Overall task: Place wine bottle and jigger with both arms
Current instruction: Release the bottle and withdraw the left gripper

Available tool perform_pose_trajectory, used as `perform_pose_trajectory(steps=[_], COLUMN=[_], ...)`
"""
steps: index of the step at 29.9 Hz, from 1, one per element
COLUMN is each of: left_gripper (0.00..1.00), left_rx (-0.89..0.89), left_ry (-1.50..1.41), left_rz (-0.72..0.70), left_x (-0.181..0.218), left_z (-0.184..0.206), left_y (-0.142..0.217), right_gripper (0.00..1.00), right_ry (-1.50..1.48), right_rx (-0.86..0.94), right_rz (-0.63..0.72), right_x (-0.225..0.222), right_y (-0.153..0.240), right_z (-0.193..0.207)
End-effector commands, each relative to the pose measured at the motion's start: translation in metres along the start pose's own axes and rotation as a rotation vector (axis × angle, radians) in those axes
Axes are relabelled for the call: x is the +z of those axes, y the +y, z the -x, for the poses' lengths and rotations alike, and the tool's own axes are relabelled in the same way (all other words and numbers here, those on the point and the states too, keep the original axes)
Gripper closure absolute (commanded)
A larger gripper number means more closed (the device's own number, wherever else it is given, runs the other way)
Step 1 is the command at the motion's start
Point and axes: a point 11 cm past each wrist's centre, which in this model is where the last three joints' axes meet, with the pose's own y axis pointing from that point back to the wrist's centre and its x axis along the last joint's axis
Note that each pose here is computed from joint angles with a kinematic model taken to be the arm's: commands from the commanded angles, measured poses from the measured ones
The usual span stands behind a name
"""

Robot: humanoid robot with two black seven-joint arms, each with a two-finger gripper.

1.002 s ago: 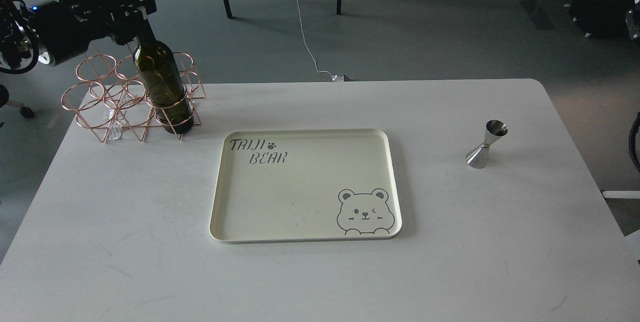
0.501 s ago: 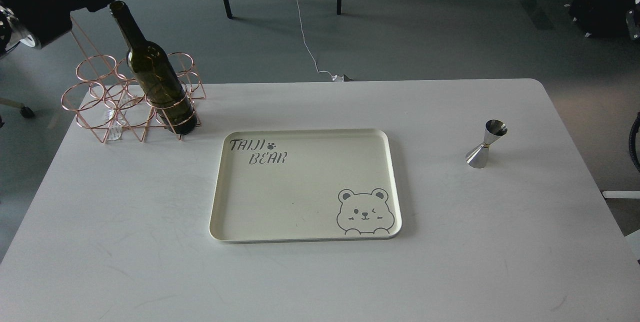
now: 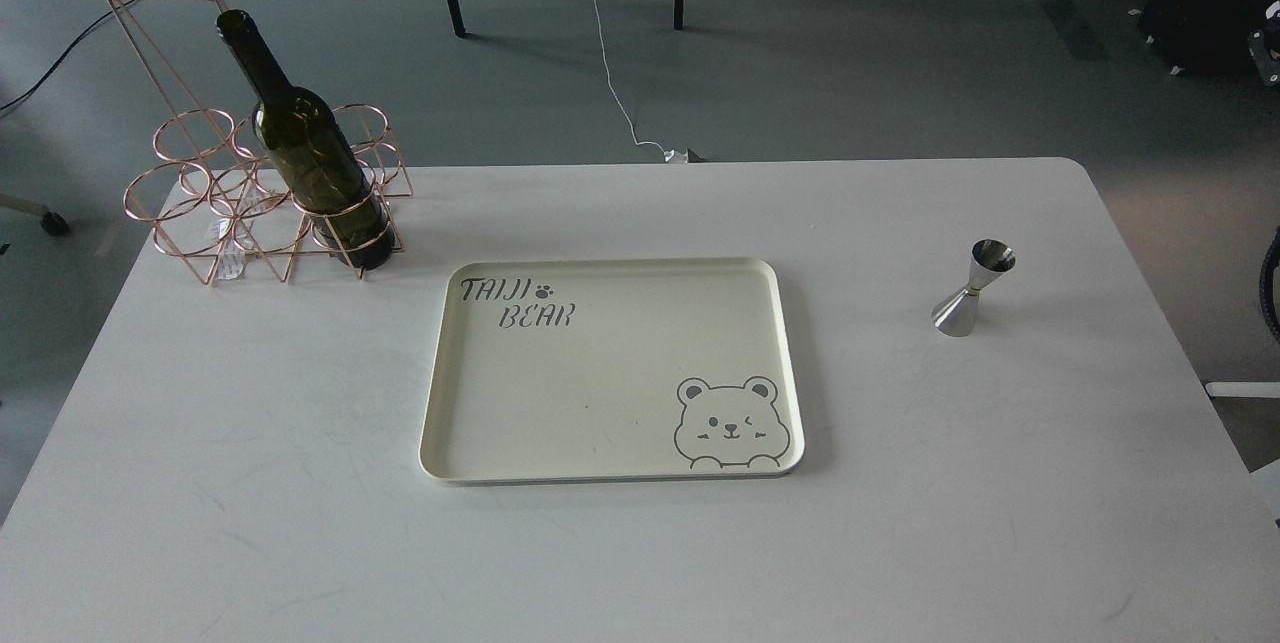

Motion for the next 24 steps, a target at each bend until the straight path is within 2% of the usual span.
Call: perform_pose_trajectory(steps=[1, 9, 18, 24], left_gripper=[0.02, 0.02, 0.01, 0.01], left_rx=[0.071, 0.168, 0.300, 0.372], left_ry=[0.210, 0.524, 0.761, 0.885], left_rz=[0.008, 0.012, 0.006, -0.037], left_x=[-0.011, -0.060, -0.109, -0.151], left_z=[-0.018, -0.032, -0.014, 0.013], left_y=[0.006, 0.031, 0.055, 0.082], right_gripper=[0.01, 0.01, 0.01, 0.01], right_ry=[-0.001, 0.000, -0.129, -0.172], right_rx=[0.005, 0.022, 0.093, 0.116], right_rz=[-0.009, 0.027, 0.016, 0.076], right_x=[-0.003, 0.012, 0.029, 0.066], right_y=[0.000, 0.012, 0.028, 0.044], right_z=[-0.004, -0.014, -0.030, -0.029])
